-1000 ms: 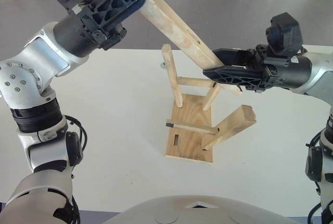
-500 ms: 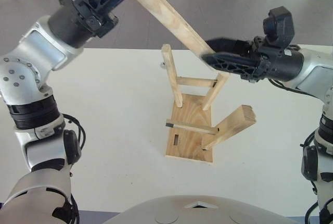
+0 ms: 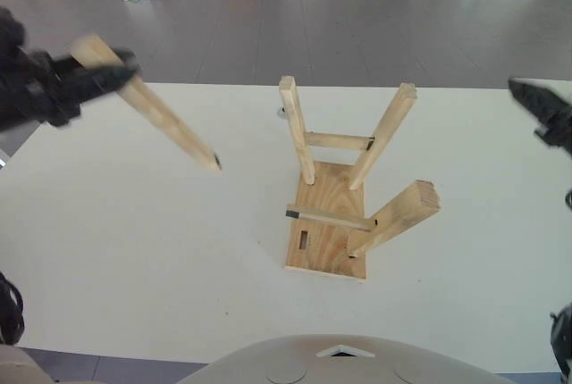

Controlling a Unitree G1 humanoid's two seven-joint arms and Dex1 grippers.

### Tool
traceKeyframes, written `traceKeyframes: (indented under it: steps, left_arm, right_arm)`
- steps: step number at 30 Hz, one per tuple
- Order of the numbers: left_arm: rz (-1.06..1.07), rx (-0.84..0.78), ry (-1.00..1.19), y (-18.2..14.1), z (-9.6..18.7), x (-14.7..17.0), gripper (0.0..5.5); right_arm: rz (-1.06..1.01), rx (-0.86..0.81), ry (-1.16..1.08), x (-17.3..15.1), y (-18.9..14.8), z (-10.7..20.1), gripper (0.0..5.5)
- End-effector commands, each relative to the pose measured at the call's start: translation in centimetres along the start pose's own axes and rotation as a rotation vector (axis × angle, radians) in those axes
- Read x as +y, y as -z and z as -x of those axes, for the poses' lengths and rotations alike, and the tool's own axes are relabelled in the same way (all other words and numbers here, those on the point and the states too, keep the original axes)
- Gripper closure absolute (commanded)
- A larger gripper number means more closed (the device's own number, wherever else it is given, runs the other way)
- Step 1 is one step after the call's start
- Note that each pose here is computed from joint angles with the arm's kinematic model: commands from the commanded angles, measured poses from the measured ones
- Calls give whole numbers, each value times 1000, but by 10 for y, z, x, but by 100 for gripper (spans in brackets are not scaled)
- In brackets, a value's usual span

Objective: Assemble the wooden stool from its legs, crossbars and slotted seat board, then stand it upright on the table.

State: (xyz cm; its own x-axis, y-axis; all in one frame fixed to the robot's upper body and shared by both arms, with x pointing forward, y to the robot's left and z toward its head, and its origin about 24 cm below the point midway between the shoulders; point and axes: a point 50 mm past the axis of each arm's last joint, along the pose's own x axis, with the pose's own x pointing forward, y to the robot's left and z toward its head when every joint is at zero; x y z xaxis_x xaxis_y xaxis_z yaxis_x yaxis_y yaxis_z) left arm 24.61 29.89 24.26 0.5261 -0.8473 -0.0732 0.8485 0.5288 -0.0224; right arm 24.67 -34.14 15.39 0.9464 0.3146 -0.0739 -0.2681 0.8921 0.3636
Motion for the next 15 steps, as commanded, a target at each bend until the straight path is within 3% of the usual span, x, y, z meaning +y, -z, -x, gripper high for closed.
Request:
traceKeyframes:
  steps: [1,3,5,10,15]
  left_arm:
    - [-95,39,110,27,-14,-20,340]
    - [-120,0,213,24,-21,-26,340]
    - [-131,-22,290,19,-28,-30,340]
    - [-72,-19,418,28,-47,-47,340]
    - [-43,-71,449,50,-60,-66,340]
  right_arm:
    - [-116,250,-8,20,98,1,256]
    - [-144,350,12,37,141,10,256]
    - [-157,395,27,49,164,15,256]
    - [-169,419,13,73,189,9,256]
    - [-154,416,-69,94,188,-8,256]
